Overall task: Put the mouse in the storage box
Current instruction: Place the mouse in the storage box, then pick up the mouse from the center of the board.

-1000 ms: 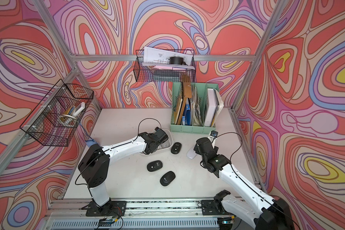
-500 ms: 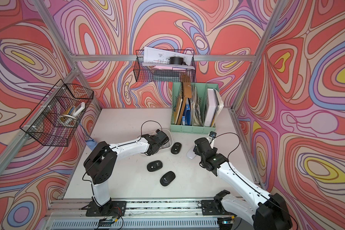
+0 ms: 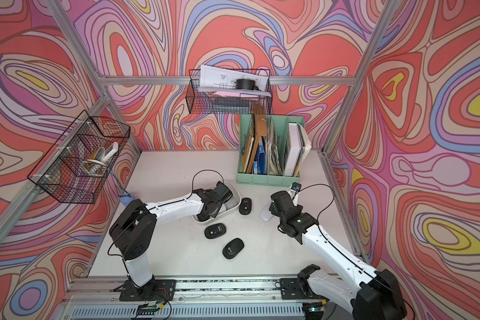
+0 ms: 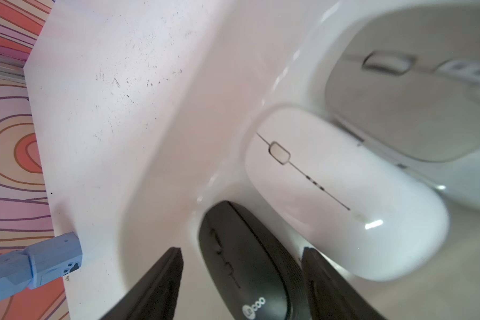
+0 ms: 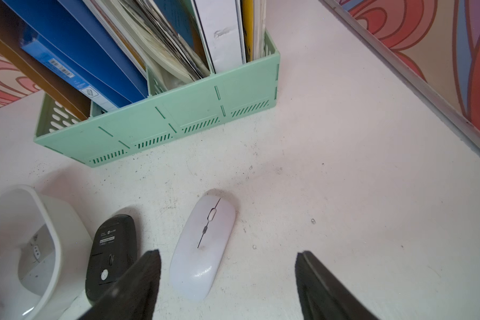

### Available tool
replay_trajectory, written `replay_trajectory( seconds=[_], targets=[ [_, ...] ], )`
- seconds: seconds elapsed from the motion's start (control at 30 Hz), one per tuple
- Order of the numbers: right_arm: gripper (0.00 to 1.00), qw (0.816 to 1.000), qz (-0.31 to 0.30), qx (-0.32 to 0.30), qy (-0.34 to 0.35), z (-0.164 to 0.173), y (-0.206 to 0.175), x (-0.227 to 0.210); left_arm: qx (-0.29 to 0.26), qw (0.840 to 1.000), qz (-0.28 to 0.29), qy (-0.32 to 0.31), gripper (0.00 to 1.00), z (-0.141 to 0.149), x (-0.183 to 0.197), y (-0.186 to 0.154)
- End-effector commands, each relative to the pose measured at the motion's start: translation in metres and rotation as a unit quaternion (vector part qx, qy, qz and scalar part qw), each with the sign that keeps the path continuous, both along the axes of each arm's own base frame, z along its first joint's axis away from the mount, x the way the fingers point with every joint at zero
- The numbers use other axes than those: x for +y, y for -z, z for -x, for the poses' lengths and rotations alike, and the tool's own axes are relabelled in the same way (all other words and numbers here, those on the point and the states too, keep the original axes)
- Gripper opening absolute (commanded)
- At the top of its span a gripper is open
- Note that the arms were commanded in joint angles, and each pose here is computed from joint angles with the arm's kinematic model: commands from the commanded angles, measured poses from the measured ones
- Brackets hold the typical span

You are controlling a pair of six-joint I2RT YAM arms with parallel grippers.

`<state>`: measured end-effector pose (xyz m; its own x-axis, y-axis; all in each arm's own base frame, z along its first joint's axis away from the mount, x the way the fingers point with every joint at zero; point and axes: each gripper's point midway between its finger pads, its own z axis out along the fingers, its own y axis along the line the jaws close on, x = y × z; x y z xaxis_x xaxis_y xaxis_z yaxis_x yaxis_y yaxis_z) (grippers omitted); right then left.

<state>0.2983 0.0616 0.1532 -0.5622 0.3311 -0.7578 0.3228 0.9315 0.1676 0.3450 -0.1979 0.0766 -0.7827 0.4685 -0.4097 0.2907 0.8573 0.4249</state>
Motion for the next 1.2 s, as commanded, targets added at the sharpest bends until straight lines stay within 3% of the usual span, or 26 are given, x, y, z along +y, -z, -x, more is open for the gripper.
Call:
replay_trajectory(
  seconds=[0.0,0.27,0.4,0.67,0.9,1.17],
  targets=[
    [0.78,1.000,-0.006,-0.003,-0.014,-0.004,-0.008,0.008,-0.015,0.998,0.054,-0.008,0.82,0.004,-0.007,-0.021],
    [0.78,0.997,-0.021,0.037,-0.063,-0.017,0.009,0.035,-0.064,0.985,0.155,-0.048,0.92,0.019,0.005,-0.071],
    [0.80,0.993,-0.041,0.059,-0.089,-0.027,0.021,0.054,-0.097,0.969,0.215,-0.078,0.97,0.034,0.027,-0.086],
    [0.81,0.975,-0.112,0.121,-0.147,-0.051,0.057,0.104,-0.129,0.927,0.312,-0.161,0.99,0.063,0.091,-0.080],
    [0.77,0.961,-0.151,0.157,-0.171,-0.067,0.076,0.129,-0.149,0.914,0.338,-0.169,0.99,0.080,0.104,-0.074],
    [0.71,0.950,-0.173,0.194,-0.175,-0.070,0.096,0.141,-0.175,0.912,0.341,-0.147,0.99,0.079,0.105,-0.082]
  ],
)
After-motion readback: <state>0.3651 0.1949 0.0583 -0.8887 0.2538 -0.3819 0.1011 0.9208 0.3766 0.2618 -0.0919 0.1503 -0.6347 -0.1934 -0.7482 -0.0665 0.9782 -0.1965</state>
